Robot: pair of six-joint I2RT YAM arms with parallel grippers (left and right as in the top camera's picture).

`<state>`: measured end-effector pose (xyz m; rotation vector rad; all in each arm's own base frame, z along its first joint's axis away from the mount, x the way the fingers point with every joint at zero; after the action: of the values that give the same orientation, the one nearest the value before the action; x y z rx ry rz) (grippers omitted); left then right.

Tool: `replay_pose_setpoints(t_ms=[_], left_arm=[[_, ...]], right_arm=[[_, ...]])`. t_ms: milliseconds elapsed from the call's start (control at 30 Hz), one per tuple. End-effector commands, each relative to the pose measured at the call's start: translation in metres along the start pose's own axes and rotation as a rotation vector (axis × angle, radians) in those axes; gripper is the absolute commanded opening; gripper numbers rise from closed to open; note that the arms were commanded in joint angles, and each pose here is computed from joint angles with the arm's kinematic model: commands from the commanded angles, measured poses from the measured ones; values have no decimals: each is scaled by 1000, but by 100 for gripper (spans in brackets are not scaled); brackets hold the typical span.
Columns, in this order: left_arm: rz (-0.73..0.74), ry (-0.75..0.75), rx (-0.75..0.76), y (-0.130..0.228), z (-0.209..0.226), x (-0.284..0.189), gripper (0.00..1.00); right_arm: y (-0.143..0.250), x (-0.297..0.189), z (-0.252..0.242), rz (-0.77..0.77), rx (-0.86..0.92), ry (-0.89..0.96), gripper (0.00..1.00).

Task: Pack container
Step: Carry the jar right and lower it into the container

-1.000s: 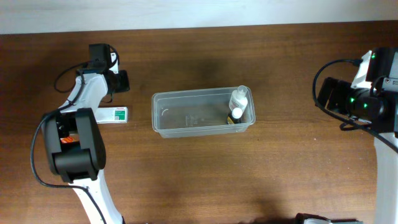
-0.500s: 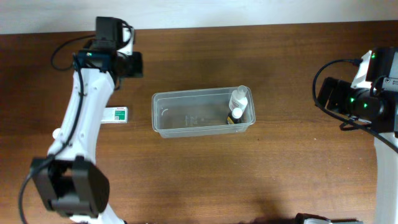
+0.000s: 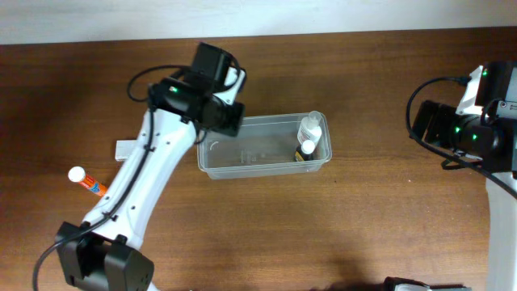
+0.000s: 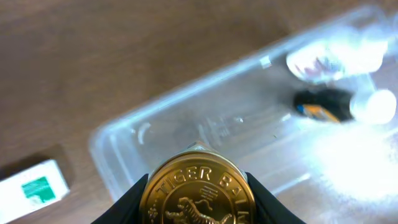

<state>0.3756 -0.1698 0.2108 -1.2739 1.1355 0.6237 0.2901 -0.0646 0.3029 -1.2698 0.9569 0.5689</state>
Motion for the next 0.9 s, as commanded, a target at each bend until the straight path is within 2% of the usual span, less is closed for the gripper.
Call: replay_pose_setpoints(t_ms=[0, 267, 567, 867], left_arm=[[64, 11, 0, 24, -4, 15, 35], [94, -2, -10, 56, 4, 66, 35], [22, -159, -4, 65, 32, 97, 34], [-53, -175, -7, 64, 37, 113, 35]], right_arm=[[-4, -4, -2, -16, 18, 1, 98], [-4, -4, -2, -16, 18, 1, 98], [-4, -4, -2, -16, 18, 1, 99], [-4, -4, -2, -16, 18, 1, 98]])
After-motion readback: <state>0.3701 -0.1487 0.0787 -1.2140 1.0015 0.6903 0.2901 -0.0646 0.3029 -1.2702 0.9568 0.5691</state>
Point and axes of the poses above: each gripper's point midway between its finger pads, its own x axis out along the fingers, its own z axis along the line the jaws close on, y = z × x, the point moved 2 cm from there along -x, back along the fingers, and after that the axes turned 5 degrees about -x, right-handed, at the moved point
